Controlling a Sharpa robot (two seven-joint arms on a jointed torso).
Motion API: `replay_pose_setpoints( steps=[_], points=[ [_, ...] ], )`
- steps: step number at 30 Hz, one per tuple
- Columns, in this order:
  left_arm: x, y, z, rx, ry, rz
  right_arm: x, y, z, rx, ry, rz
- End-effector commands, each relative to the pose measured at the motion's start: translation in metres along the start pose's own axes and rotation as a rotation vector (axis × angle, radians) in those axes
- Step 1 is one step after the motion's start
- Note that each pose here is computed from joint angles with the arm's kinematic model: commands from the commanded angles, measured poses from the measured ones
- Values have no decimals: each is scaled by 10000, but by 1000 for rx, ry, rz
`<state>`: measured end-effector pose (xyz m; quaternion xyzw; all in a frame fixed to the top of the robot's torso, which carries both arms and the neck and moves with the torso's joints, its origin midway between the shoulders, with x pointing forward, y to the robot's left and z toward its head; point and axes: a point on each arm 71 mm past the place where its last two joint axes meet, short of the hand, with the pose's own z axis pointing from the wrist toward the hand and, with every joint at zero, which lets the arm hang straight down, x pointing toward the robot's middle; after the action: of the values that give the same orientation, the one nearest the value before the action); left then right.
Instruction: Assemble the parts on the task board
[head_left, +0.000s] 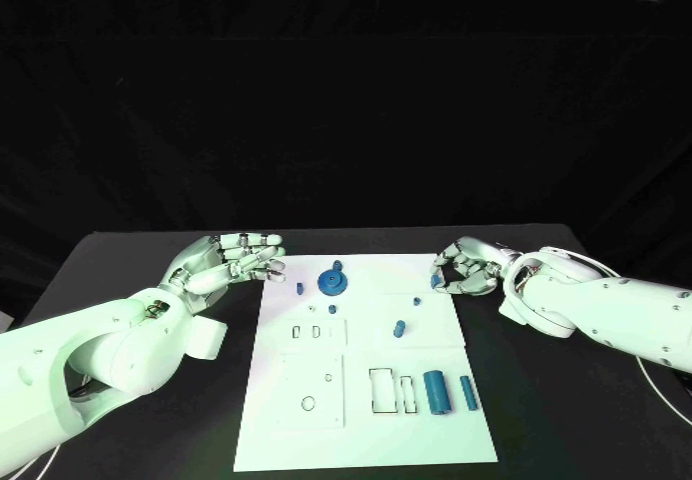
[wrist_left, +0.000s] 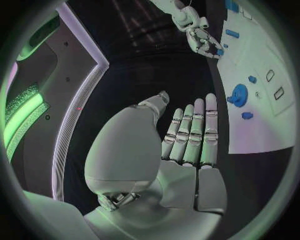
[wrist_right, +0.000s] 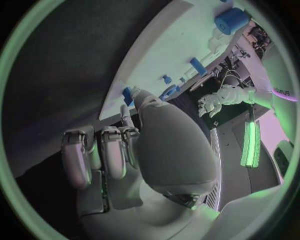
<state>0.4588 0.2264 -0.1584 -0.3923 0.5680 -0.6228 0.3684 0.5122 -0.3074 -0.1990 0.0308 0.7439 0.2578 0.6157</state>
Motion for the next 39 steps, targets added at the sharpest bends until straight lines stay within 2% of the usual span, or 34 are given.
replay_pose_setpoints(
  steps=[1, 11, 21, 25, 31, 39],
  points=[
    [22, -7, 3, 5, 22, -5, 33, 7, 8, 1, 27, -11],
    [16, -4, 3, 2, 21, -4, 122, 8, 23, 9, 44, -18],
    [13, -1, 4, -1, 22, -4, 128, 12, 25, 11, 26, -26],
    [13, 0, 4, -3, 23, -5, 118, 32, 26, 3, 2, -26],
    [12, 3, 6, -4, 25, -5, 88, 86, 15, -7, -65, -15],
    [0, 12, 14, -8, 24, -3, 28, 235, 18, 23, -103, 10]
  ],
)
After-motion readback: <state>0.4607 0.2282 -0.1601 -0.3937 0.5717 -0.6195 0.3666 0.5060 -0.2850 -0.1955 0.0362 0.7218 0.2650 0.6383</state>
